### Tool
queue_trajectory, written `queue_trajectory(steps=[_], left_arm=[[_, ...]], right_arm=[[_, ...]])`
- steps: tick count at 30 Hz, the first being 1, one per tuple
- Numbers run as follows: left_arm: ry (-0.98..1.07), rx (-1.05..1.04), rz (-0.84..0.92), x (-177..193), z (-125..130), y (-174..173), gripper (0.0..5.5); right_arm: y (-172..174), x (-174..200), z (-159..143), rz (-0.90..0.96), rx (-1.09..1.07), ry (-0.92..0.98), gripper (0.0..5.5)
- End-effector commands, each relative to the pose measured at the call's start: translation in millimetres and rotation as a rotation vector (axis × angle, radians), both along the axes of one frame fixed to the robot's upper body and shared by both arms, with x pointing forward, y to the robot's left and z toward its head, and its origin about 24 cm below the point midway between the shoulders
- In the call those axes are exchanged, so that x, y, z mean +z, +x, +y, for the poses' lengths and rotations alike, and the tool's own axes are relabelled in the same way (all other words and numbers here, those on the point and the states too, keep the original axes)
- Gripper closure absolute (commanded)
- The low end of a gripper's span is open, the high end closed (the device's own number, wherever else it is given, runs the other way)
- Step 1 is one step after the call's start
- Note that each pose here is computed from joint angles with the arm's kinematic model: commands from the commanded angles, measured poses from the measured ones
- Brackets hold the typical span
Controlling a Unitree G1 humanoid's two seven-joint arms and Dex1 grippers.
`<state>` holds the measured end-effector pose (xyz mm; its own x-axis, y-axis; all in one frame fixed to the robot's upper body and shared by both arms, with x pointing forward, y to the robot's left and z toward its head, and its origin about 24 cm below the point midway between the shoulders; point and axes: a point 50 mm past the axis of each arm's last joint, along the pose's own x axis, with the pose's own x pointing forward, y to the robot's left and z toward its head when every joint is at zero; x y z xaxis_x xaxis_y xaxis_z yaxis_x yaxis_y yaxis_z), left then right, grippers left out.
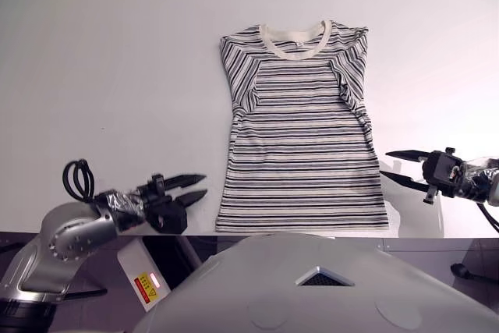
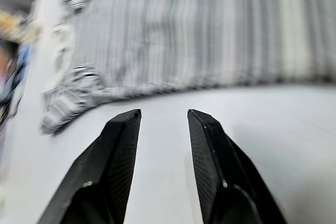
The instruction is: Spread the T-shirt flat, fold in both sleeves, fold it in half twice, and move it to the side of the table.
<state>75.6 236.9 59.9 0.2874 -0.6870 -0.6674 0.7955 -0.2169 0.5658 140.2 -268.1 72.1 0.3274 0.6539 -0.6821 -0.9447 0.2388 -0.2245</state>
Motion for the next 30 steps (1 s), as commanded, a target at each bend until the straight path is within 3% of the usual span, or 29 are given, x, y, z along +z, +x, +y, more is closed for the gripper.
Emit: queue_trajectory(steps=[1, 3, 19, 22, 30], left_arm=[[0.012, -0.122, 0.005, -6, 2, -21, 3.59], [0.011, -0.156, 0.007, -10, 1, -27, 3.23], [-0.01, -0.239, 0.0, -24, -20, -23, 3.23], [-0.012, -0.226, 0.011, -23, -20, -24, 3.79], [-0.018, -0.176, 0.04, -33, -23, -25, 5.12]], right_arm=[[8, 3, -12, -0.042, 0.056, -0.072, 3.65], [10, 2, -15, -0.052, 0.069, -0.084, 3.65], [17, 2, -17, -0.116, 0.184, -0.125, 3.65], [14, 5, -19, -0.242, 0.317, -0.182, 3.65], [-13, -2, -20, -0.364, 0.558, -0.185, 3.65]])
